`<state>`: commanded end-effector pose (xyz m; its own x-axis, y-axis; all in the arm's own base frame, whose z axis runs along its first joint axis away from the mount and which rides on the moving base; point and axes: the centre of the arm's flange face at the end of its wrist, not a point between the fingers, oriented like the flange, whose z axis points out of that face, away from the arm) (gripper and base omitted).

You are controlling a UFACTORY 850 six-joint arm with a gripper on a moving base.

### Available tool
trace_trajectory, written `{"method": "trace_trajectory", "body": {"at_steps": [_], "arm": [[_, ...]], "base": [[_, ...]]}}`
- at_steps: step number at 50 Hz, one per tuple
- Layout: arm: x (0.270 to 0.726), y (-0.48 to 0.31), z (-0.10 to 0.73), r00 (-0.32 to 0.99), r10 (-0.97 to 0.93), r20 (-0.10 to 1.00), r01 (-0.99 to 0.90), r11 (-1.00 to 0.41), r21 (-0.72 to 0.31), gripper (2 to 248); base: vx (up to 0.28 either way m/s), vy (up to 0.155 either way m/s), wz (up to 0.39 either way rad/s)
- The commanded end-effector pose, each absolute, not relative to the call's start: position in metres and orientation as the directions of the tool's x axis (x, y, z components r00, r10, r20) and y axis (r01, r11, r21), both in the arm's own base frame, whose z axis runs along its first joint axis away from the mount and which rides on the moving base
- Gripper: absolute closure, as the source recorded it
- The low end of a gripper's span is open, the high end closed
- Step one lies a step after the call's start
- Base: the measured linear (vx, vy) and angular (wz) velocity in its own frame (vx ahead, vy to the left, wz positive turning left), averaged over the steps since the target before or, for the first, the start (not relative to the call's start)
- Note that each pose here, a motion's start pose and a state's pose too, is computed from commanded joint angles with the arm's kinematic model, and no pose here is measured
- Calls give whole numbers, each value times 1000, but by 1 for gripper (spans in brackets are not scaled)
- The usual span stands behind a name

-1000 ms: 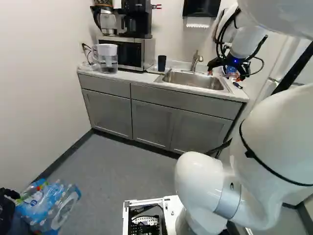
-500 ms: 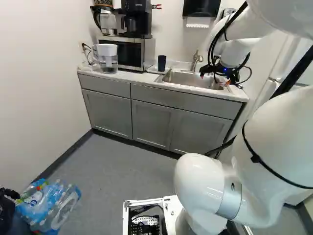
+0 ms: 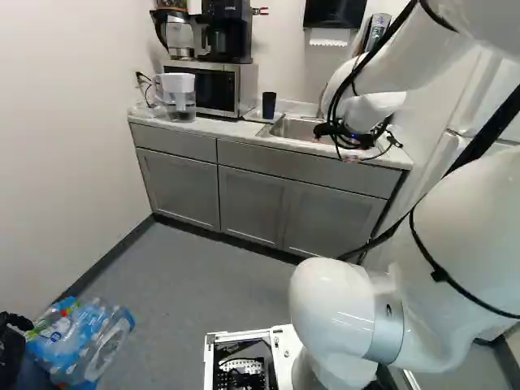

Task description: Rinse the cup and place it in the tray

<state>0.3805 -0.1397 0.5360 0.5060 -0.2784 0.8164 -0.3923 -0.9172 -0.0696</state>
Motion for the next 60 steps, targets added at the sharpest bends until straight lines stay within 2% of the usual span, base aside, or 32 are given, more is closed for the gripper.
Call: {"method": "trace_trajectory", "body": {"at_steps": [60], "arm": [[313,-29,402,388,-55,920,-103,-995,-16,3]], "base": [[0,0,0]]}}
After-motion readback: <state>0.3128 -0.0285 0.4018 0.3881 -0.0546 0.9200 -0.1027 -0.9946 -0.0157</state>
